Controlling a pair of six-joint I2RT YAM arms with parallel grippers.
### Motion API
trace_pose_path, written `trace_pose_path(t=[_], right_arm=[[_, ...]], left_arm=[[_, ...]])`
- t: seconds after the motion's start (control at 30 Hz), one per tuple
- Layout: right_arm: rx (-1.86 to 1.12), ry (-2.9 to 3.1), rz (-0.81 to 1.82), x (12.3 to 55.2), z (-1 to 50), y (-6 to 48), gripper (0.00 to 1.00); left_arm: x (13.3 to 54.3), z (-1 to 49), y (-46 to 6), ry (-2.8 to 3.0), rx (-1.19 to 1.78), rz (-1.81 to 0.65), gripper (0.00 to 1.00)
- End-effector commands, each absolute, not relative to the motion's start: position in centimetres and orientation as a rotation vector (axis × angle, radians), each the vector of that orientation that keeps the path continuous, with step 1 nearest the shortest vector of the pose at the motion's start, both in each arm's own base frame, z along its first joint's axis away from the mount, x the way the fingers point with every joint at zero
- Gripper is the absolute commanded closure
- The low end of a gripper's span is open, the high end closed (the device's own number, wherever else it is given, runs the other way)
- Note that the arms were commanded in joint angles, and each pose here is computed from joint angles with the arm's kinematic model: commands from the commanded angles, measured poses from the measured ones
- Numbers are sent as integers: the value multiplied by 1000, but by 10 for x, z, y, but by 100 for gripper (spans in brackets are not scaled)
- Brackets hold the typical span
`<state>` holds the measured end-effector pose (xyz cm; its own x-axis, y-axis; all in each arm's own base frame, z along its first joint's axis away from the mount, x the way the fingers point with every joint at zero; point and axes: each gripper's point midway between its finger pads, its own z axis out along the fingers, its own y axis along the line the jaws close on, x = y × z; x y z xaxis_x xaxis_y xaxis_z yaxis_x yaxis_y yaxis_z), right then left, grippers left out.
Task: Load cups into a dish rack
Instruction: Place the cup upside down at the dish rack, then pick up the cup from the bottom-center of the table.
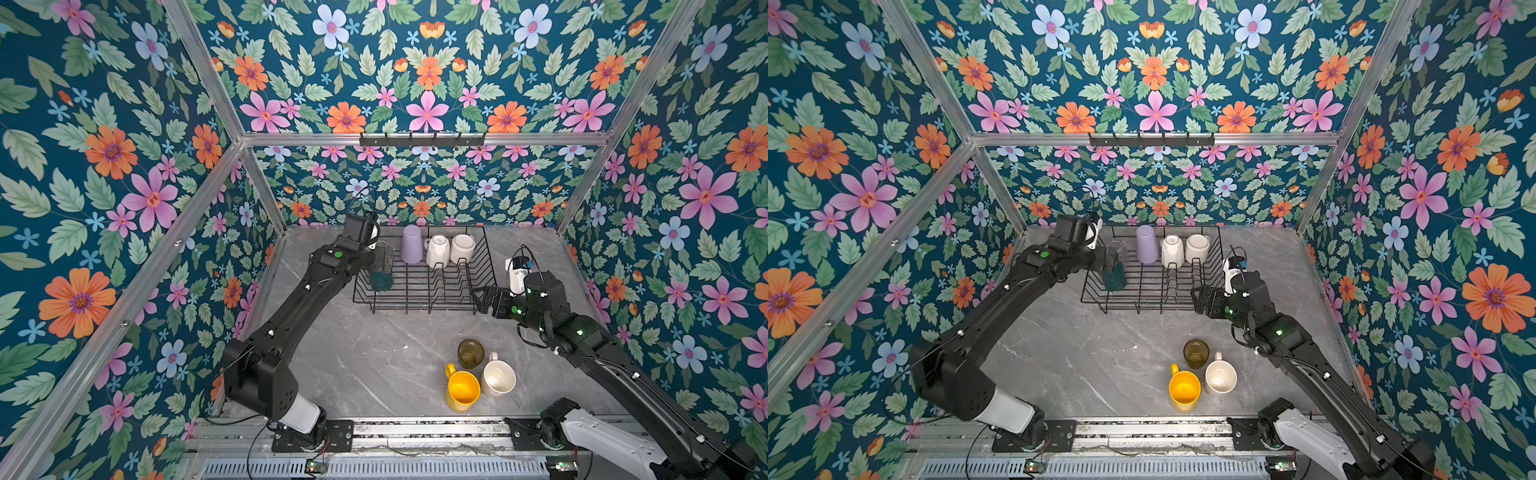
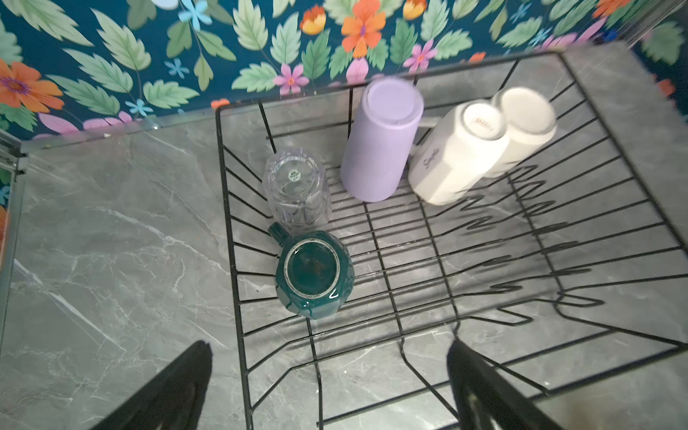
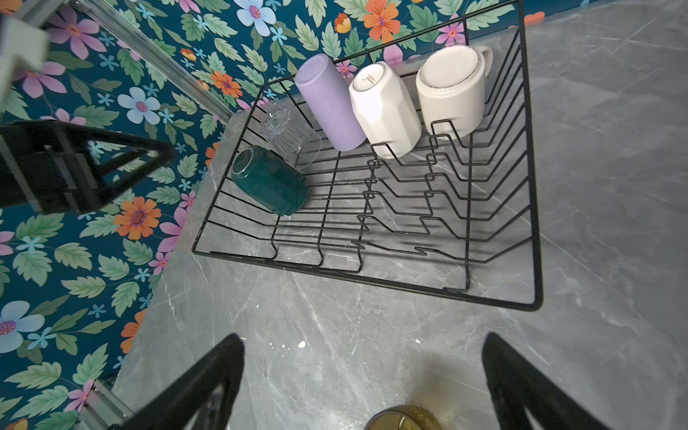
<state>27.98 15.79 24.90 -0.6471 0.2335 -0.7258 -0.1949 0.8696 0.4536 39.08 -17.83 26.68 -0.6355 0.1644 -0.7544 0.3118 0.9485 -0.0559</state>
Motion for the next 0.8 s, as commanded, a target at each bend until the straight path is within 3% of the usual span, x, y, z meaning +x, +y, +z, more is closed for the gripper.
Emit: trace_pose_path(t=[0.0,0.2,0.37,0.77], right_arm=[[71,2210,598,282,240,151,1],[124,2264,591,290,225,148,2],[154,2296,559,293,217,142,2],[228,2329,538,295,193,116,2]], left_arm=[[371,283,-187,2226,316,-370,3],[316,265,-211,2292,325,-529,10],[273,247,-228,2358,341,-616,21],[175,198,-269,2490,453,-651,28]])
